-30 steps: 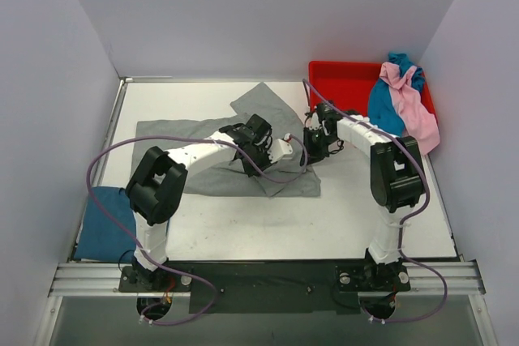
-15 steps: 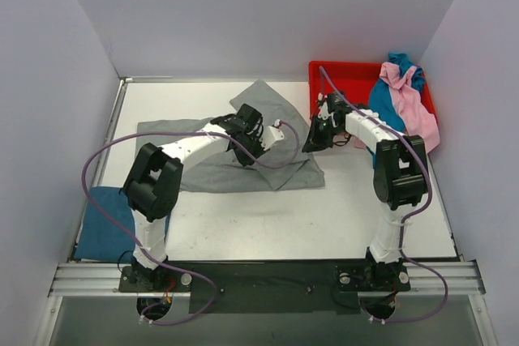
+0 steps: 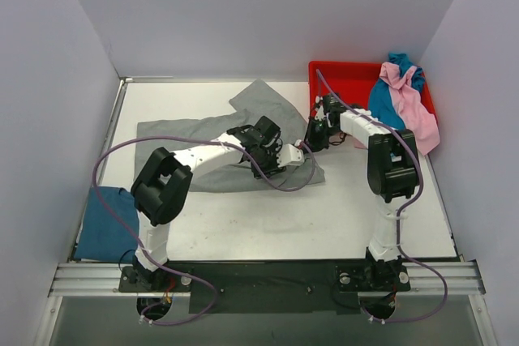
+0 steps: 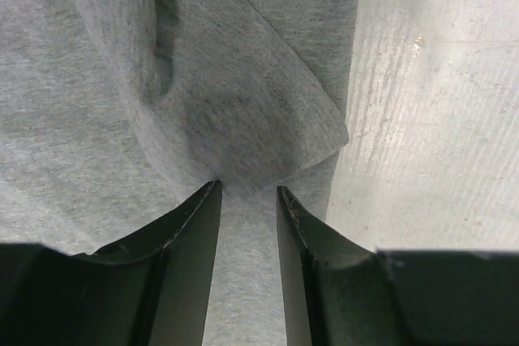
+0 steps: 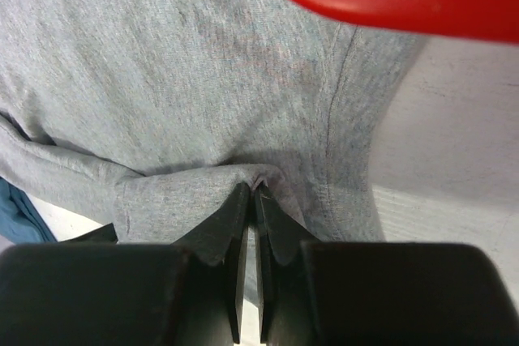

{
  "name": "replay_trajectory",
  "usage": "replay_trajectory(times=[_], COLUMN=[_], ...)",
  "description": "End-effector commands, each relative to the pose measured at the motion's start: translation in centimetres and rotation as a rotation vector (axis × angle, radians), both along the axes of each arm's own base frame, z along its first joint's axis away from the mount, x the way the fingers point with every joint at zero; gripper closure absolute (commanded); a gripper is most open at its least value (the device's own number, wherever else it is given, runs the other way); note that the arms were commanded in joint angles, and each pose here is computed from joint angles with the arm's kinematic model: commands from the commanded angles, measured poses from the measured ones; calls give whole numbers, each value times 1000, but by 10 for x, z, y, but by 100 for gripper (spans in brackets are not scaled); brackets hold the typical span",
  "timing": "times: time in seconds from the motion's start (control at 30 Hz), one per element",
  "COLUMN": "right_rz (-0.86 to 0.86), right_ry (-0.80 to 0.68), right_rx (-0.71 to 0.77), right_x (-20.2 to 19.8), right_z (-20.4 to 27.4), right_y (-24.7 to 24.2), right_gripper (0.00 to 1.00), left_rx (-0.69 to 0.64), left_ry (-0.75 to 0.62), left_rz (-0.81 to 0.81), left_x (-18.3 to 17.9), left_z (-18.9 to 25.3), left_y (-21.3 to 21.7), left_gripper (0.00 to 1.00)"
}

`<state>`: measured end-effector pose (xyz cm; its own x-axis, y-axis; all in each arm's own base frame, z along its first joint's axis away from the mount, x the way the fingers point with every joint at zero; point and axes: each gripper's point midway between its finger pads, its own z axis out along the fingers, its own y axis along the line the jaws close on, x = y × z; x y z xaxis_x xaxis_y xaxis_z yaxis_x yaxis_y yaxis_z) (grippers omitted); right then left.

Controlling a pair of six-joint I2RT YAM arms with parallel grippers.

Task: Fold and stack the t-shirts
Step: Fold the flattened tshirt in 1/3 of the way

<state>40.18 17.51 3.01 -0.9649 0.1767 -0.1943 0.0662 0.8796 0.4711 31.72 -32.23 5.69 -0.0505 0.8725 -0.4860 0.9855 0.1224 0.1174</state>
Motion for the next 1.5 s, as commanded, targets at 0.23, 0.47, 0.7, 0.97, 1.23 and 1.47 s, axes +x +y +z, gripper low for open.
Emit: replay_trajectory(times=[0.23,0.47,0.7,0.97,1.23,1.47], right_rz=[43,117,81,30,91,156], right_ry=[-86,-145,4,115,47,-131], right_rx=[-88,-193,-58,-142,-105,34], right_x=[-10,-52,-85,-102,-94,-61], right_z=[40,57,7,-29,-4,60], right_y=[-15,-20,-4,-32,-24,4], right_gripper=[66,74,100,100,100,100], left_rx=[13,-13,-17,17,35,-103], left_ry=[-138,-115,-145,-158,-186,-112], left_rz=[73,128,208,212,249,292], left_x=[27,38,64,76,88,94], left_z=[-14,1,5,-9,-8,72], left_y=[-2,4,21,37,39,32], left_gripper=[100,100,100,100,62,67])
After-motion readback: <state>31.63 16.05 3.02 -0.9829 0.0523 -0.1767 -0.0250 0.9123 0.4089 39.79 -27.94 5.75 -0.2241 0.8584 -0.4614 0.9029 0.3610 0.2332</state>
